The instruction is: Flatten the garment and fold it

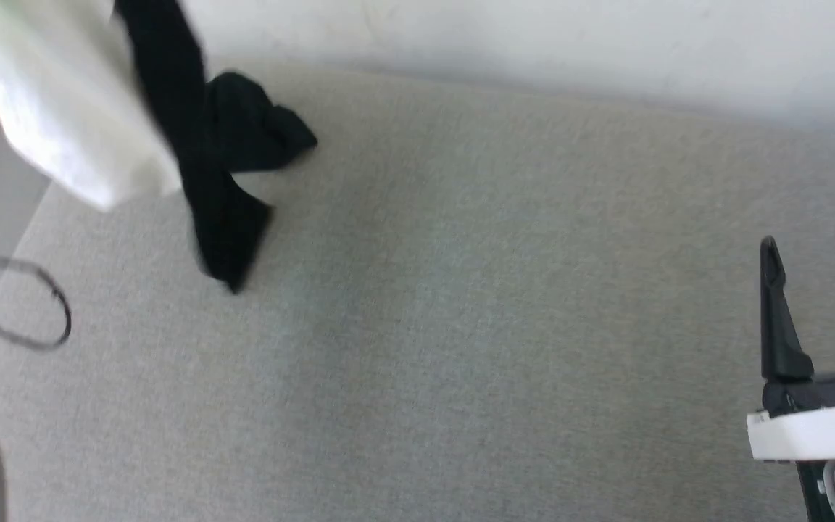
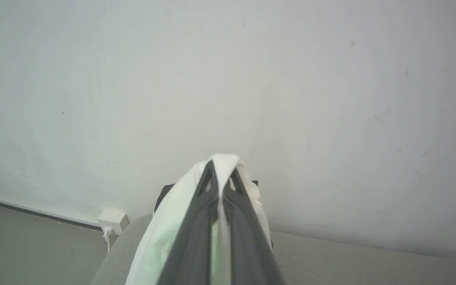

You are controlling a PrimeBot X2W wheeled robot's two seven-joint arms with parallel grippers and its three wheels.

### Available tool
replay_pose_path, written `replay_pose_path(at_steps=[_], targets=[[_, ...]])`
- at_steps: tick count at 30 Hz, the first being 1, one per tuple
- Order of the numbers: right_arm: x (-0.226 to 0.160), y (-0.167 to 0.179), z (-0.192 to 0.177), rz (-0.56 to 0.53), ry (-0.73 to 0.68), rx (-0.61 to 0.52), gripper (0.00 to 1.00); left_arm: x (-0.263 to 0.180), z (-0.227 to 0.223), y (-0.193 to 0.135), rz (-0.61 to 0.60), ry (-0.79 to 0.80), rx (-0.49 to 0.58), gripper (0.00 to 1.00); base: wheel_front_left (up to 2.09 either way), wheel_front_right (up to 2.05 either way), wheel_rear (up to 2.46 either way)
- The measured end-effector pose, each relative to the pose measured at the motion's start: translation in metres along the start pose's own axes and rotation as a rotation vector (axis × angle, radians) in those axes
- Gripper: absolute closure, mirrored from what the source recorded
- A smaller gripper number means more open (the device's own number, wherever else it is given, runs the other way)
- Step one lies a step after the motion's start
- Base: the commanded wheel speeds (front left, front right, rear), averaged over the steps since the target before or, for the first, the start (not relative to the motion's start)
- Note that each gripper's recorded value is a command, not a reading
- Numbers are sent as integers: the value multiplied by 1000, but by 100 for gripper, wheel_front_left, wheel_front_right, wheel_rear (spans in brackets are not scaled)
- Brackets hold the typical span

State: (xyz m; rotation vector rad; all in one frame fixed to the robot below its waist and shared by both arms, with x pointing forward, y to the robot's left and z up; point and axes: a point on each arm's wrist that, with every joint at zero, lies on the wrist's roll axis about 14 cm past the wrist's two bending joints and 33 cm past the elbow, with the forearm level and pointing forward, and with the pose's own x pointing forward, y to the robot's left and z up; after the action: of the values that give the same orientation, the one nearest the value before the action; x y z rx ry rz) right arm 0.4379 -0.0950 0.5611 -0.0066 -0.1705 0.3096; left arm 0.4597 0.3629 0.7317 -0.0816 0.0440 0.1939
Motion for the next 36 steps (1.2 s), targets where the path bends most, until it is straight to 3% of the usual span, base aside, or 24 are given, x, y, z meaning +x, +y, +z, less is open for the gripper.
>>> replay_pose_path(at_steps=[9,21,28,32,36], targets=[[-36,-26,28,-92,-71,8,0,-47,136,-109,-278,-326,-100,100,0,0,0],[-83,-71,51,-252,-131,-6,0,-106,181,-281,-759,-383,-223,100,0,0,0],[-112,-102,55,-366,-132,-35,0,-123,133,-354,-969,-261,-232,100,0,0,0],[-122,-120,56,-426,-128,-60,0,-121,63,-384,-1030,-126,-245,100,0,0,0],[-124,-127,54,-450,-117,-72,0,-123,-37,-406,-1043,55,-223,100,0,0,0]])
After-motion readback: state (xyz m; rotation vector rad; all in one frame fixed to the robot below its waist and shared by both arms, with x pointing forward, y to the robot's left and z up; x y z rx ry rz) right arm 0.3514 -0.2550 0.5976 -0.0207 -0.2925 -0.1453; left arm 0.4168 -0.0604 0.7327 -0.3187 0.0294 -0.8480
